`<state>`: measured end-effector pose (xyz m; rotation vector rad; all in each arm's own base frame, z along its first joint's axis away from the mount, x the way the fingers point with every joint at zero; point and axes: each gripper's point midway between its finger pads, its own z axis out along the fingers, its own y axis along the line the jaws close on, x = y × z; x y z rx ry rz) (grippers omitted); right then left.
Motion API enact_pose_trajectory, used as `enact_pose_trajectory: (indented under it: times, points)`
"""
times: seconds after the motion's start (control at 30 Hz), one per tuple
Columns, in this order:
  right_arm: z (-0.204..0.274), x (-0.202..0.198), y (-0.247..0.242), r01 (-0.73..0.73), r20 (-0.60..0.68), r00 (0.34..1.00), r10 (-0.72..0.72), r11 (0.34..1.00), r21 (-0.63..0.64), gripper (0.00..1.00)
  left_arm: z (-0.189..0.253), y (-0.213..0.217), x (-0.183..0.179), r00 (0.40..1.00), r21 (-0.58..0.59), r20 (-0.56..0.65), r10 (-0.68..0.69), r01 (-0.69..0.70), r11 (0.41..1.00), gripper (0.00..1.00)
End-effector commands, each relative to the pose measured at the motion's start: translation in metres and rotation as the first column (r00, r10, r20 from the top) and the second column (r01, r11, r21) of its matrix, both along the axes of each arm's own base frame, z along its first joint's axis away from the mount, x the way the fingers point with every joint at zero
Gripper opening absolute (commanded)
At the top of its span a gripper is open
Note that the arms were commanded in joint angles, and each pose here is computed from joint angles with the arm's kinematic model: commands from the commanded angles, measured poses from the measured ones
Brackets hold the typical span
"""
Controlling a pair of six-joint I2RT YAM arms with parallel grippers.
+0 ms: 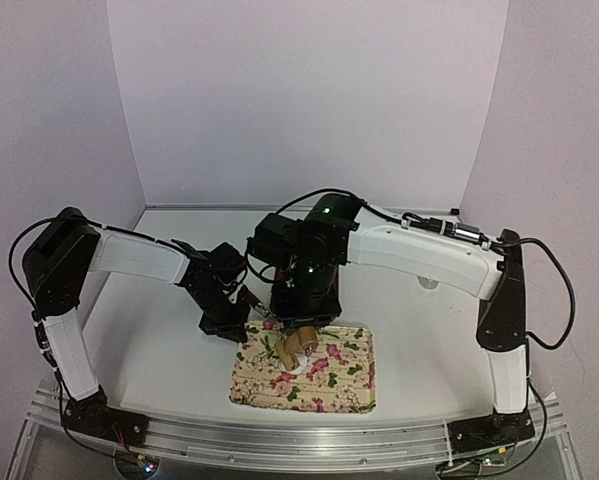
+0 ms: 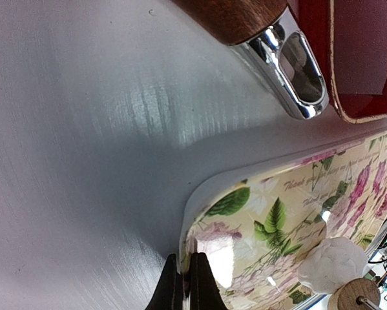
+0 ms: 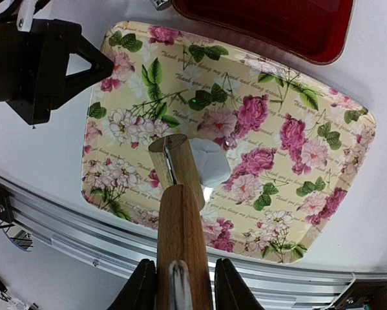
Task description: Roll out the dumpling wrappers from the dough
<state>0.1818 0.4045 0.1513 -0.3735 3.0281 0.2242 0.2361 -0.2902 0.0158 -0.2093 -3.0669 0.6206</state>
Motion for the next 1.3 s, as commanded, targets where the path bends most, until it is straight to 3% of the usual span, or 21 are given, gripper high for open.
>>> enact_pose_trajectory:
  times: [0.0, 1.27]
  points:
    - [-0.009, -0.020, -0.081, -0.022, -0.067, 0.998, -0.002, 0.936, -0.352, 0.00, 0.012, -0.004, 0.014, 0.999, -0.007, 0.050, -0.003, 0.003, 1.000, 0.00]
    - [-0.040, -0.037, -0.146, -0.064, -0.124, 0.992, -0.010, 0.812, -0.580, 0.00, 0.015, 0.004, 0.021, 0.997, -0.002, 0.070, 0.021, -0.020, 1.000, 0.00]
